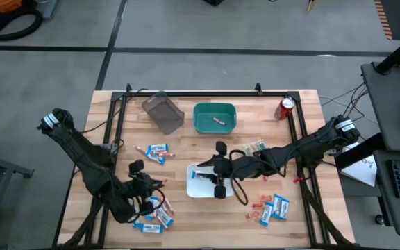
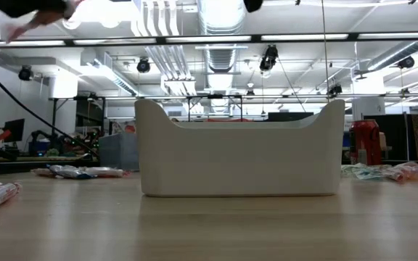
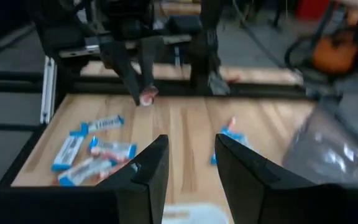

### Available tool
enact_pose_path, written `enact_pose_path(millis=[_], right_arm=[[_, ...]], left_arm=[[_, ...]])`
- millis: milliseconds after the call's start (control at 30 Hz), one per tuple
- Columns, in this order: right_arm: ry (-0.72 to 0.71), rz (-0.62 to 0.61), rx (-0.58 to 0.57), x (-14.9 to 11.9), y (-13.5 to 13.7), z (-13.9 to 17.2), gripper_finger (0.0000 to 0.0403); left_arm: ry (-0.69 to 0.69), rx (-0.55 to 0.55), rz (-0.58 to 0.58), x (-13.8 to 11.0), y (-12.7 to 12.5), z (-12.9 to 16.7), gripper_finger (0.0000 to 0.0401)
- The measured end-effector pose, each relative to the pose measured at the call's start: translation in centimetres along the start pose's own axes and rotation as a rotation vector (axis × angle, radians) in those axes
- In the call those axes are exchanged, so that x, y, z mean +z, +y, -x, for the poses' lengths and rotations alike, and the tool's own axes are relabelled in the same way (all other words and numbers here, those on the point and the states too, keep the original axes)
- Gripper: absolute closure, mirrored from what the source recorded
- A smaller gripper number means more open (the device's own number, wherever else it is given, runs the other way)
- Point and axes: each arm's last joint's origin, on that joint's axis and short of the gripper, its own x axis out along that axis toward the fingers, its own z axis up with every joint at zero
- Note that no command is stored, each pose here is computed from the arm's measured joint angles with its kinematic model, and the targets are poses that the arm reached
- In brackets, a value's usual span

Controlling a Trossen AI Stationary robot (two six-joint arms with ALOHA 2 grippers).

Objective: Sort candy
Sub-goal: Put the white candy into the green bin

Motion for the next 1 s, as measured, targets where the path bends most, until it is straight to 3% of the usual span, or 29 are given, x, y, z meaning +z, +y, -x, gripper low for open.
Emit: enact_pose_path(millis=[233, 433, 600, 767, 1000], right_arm=[[-0.082, 0.042, -0.056, -2.1, -2.0, -0.6, 0.0283], [-0.049, 0.045, -0.055, -3.4, -5.2, -1.4, 0.0286], [-0.046, 0.008, 0.028, -3.7, -7.3, -1.8, 0.0285], [-0.043, 0.0, 0.099, -3.8, -7.8, -1.8, 0.0291], [0.012, 0.005, 0.107, -4.3, -7.7, -1.8, 0.029]], left_arm=[[-0.081, 0.058, -0.085, 0.4, 1.4, 0.4, 0.0388], [-0.094, 0.101, -0.028, -0.7, 3.8, -1.1, 0.0388], [-0.17, 0.02, 0.017, -1.7, 4.7, -2.9, 0.0388], [-0.354, -0.069, 0.033, -1.7, 4.6, -3.7, 0.0388], [-0.47, -0.074, 0.022, -1.4, 5.2, -3.9, 0.0388]])
